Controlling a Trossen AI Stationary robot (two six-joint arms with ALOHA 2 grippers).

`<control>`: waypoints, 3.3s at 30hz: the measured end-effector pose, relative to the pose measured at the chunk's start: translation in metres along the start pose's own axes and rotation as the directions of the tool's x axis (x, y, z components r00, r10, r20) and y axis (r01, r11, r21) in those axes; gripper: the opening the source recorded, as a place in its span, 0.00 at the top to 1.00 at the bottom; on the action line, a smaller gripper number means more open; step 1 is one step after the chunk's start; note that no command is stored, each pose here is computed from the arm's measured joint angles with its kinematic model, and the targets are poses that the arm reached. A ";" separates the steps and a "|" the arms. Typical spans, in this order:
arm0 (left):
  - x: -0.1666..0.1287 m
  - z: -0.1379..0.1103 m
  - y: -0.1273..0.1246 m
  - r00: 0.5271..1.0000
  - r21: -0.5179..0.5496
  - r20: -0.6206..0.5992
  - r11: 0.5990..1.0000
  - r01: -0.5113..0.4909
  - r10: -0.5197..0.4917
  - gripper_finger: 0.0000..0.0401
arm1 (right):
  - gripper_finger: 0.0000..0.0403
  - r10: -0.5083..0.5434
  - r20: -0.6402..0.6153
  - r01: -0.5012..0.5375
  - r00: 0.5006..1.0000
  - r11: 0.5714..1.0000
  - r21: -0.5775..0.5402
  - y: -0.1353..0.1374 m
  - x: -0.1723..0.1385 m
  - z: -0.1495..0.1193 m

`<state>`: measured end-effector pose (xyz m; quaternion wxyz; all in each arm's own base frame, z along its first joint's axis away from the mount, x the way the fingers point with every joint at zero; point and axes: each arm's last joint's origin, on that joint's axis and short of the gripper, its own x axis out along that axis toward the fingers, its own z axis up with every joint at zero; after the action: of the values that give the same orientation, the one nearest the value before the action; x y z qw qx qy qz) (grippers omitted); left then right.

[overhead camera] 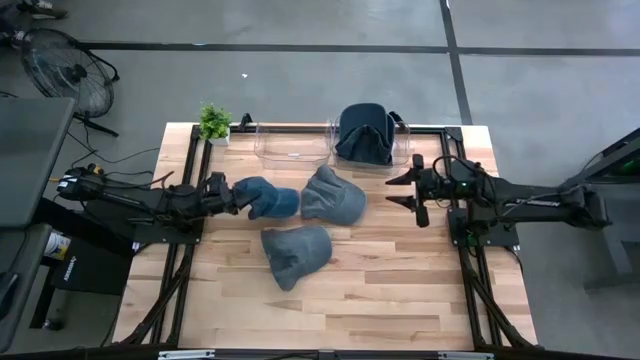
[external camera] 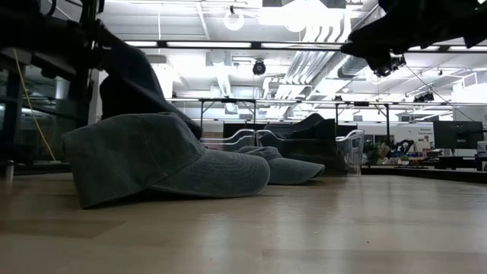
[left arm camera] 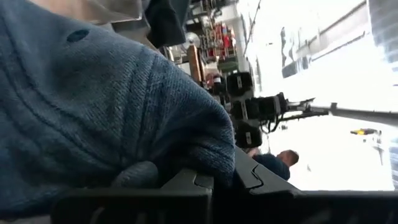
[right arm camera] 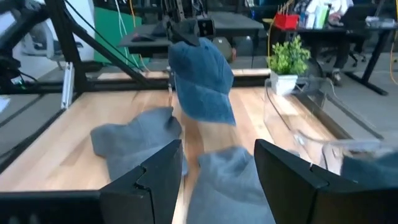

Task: Pick & Place hat
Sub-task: Put the blue cap into the right transparent bin

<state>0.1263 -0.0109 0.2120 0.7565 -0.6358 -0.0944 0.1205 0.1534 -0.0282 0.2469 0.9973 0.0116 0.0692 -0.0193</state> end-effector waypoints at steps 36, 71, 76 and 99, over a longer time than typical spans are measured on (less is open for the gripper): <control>-0.002 0.013 -0.072 0.986 0.131 0.012 0.978 0.165 -0.168 1.00 | 0.52 -0.096 0.054 0.102 0.994 0.623 -0.776 0.013 0.138 0.006; 0.033 0.001 -0.133 0.979 0.210 -0.070 0.957 0.201 -0.191 1.00 | 0.52 -0.082 0.104 0.131 0.991 0.505 -0.853 0.013 0.220 0.036; 0.036 -0.001 -0.132 0.981 0.215 -0.073 0.958 0.190 -0.179 1.00 | 0.52 -0.128 0.108 0.161 0.986 0.543 -0.824 0.018 0.219 0.037; 0.036 0.001 -0.131 0.989 0.265 -0.012 0.953 0.148 -0.150 0.82 | 0.96 -0.230 0.114 0.236 0.966 0.617 -0.751 0.028 0.212 0.044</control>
<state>0.1690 -0.0205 0.3405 0.8412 -0.5196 -0.1283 0.0773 0.3706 -0.0090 0.2619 0.8994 -0.4155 0.0684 -0.1177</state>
